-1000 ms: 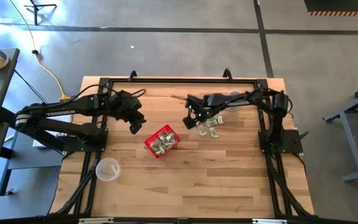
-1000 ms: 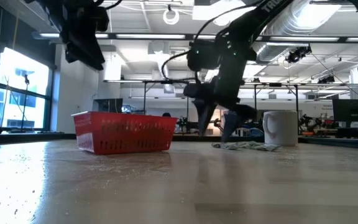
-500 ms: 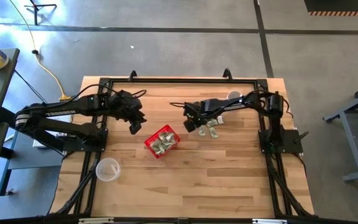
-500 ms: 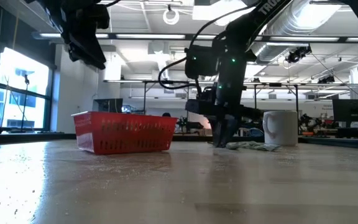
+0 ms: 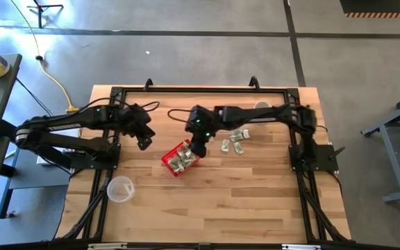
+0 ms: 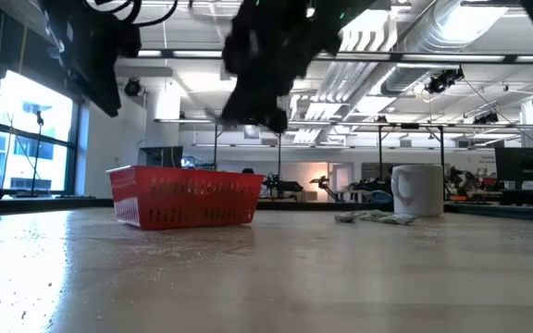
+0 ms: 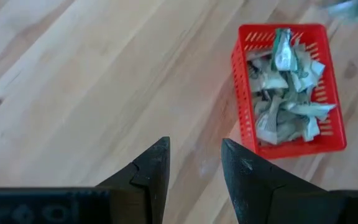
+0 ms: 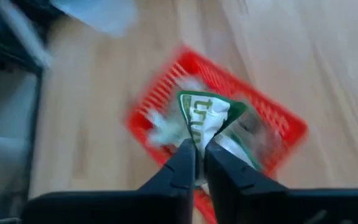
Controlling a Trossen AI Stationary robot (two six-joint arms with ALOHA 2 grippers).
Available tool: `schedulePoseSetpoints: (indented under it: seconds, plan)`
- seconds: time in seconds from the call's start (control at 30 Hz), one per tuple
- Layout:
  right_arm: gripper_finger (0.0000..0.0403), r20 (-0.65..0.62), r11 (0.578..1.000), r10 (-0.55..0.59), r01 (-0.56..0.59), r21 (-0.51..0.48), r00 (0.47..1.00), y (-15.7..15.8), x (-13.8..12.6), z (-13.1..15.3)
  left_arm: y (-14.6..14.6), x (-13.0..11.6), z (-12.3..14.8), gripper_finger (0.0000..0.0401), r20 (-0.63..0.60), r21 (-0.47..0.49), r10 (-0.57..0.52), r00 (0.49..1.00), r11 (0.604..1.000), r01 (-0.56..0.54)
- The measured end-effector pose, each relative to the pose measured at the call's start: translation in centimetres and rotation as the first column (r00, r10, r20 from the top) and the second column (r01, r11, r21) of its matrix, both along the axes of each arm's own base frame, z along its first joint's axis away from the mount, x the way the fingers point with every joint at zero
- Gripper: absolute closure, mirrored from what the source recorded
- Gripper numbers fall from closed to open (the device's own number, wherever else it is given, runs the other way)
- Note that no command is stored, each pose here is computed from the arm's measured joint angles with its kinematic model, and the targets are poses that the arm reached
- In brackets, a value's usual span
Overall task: Pick and place Stevia / Truvia into bins
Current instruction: Put the dark green truvia packet into the red basket, then put the green stevia packet into the red basket
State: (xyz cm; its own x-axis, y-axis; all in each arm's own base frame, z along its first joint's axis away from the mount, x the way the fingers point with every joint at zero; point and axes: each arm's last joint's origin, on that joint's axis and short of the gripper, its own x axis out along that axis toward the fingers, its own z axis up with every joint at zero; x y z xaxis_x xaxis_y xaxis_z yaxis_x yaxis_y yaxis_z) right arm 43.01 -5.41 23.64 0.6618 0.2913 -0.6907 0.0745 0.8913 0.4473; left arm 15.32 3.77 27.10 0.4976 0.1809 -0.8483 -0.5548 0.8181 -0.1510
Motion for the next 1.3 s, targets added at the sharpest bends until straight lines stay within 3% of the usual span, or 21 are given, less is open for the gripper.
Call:
schedulePoseSetpoints:
  seconds: [0.17,0.3,0.37,0.4,0.5,0.53,0.6,0.63,0.7,0.8,0.87,1.0,1.1,1.3]
  plan:
    - [0.0305,-0.099,0.996,-0.011,0.019,0.084,0.995,0.6,1.9,-3.9,-0.1,-0.3,0.3,0.0222,0.042,-0.041,0.063,0.997,0.997,-0.061]
    - [0.0230,-0.099,0.996,0.021,-0.012,0.087,0.995,1.9,3.0,-3.8,-0.3,0.0,0.2,0.0222,0.046,-0.136,0.065,0.997,0.989,-0.058]
    - [0.0190,-0.121,0.999,0.019,-0.023,-0.029,0.993,2.3,2.5,-2.2,-0.3,0.2,0.0,0.0222,0.037,-0.162,0.059,0.998,0.985,-0.052]
    - [0.0170,-0.163,0.991,0.000,-0.022,-0.132,0.987,2.6,1.8,-1.5,-0.4,0.3,0.0,0.0222,0.036,-0.168,0.056,0.998,0.985,-0.049]
    - [0.0124,-0.327,0.899,-0.124,-0.034,-0.436,0.937,3.4,-1.0,-0.9,-0.4,0.5,-0.2,0.0222,0.031,-0.174,0.053,0.998,0.984,-0.046]
    - [0.0114,-0.382,0.892,-0.154,-0.038,-0.451,0.911,3.4,-2.1,-1.3,-0.4,0.5,-0.2,0.0222,0.031,-0.174,0.053,0.998,0.984,-0.046]
    - [0.0102,-0.480,0.926,-0.217,0.023,-0.377,0.850,3.1,-4.0,-3.0,-0.4,0.6,-0.1,0.0222,0.040,-0.174,0.052,0.998,0.984,-0.044]
    - [0.0101,-0.515,0.939,-0.250,0.076,-0.335,0.820,2.8,-4.7,-4.1,-0.4,0.6,-0.1,0.0222,0.045,-0.172,0.053,0.998,0.984,-0.044]
    - [0.0099,-0.546,0.921,-0.371,0.224,-0.318,0.751,2.1,-5.7,-5.8,-0.3,0.7,-0.1,0.0222,0.049,-0.150,0.060,0.997,0.987,-0.052]
    - [0.0098,-0.574,0.842,-0.527,0.478,-0.250,0.627,0.9,-6.4,-7.0,-0.1,0.7,0.0,0.0222,0.050,-0.102,0.065,0.997,0.993,-0.060]
    - [0.0098,-0.583,0.777,-0.596,0.580,-0.244,0.552,0.4,-6.7,-7.4,-0.1,0.9,0.0,0.0222,0.061,-0.084,0.056,0.997,0.995,-0.051]
    - [0.0104,-0.551,0.701,-0.675,0.660,-0.271,0.491,-0.1,-6.7,-7.9,0.0,1.1,0.1,0.0222,0.077,-0.068,0.036,0.996,0.997,-0.031]
    - [0.0125,-0.545,0.673,-0.704,0.674,-0.305,0.455,-0.1,-7.0,-9.1,0.0,1.1,0.1,0.0222,0.072,-0.067,0.034,0.997,0.997,-0.029]
    - [0.0228,-0.593,0.653,-0.696,0.700,-0.287,0.406,0.2,-8.5,-11.6,0.0,1.1,0.1,0.0222,0.069,-0.066,0.034,0.997,0.997,-0.029]
